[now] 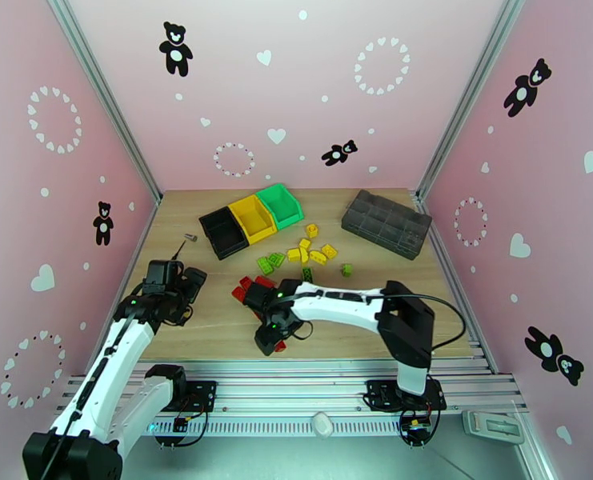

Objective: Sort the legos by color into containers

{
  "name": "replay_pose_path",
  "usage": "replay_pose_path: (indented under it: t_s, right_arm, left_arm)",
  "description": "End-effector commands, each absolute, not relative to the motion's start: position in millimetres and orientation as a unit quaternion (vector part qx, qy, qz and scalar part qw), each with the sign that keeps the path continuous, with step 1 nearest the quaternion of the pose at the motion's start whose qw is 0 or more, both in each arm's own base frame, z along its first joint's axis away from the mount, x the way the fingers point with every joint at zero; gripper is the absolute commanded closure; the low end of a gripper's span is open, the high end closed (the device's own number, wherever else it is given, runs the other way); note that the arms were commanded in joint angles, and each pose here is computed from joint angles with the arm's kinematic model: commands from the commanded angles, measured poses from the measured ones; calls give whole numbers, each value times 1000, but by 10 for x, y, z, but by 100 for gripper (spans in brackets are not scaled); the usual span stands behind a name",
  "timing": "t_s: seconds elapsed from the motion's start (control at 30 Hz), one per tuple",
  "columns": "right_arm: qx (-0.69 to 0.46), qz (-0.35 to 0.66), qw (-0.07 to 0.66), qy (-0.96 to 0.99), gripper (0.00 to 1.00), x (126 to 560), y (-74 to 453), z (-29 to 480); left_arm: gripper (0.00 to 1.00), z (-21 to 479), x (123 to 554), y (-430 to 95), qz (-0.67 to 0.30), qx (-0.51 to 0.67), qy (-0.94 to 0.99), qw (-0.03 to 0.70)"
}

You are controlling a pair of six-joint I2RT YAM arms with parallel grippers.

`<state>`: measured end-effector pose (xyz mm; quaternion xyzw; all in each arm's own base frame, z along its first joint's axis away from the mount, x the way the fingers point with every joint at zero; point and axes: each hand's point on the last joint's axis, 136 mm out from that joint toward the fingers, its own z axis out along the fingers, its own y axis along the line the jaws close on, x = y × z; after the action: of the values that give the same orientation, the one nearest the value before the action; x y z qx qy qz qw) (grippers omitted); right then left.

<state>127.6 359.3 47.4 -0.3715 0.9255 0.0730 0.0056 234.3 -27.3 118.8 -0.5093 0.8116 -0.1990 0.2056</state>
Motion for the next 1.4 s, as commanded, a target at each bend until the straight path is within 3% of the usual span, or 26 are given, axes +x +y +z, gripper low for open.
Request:
replay_pose_path:
  t_s: [0.0, 0.23, 0.5, 0.57, 0.9, 1.37]
  right_arm:
    - [-346, 38, 6, 937, 22, 1350, 3559, 370]
    - [-331, -6, 14, 944, 31, 1432, 3428, 271]
    - [-305, 20, 26, 952, 73, 1630, 3395, 419]
    - [-296, 33, 27, 954, 78, 1714, 3384, 472]
    - [-207, 159, 62, 963, 77, 2437, 3337, 1040]
    - [-22, 352, 110, 929, 77, 4122, 3400, 1438]
  left_arm:
    - [1, 1133, 2250, -341, -215, -505, 815, 186]
    - [2, 1063, 2237, -424, -232, -495, 819, 171]
    - [1, 1117, 2417, -565, -253, -454, 840, 154]
    - [2, 1160, 2485, -623, -258, -439, 847, 153]
    - [2, 1421, 2885, -1532, -292, -314, 891, 147]
    - [3, 1787, 3917, -2132, -363, -272, 878, 153]
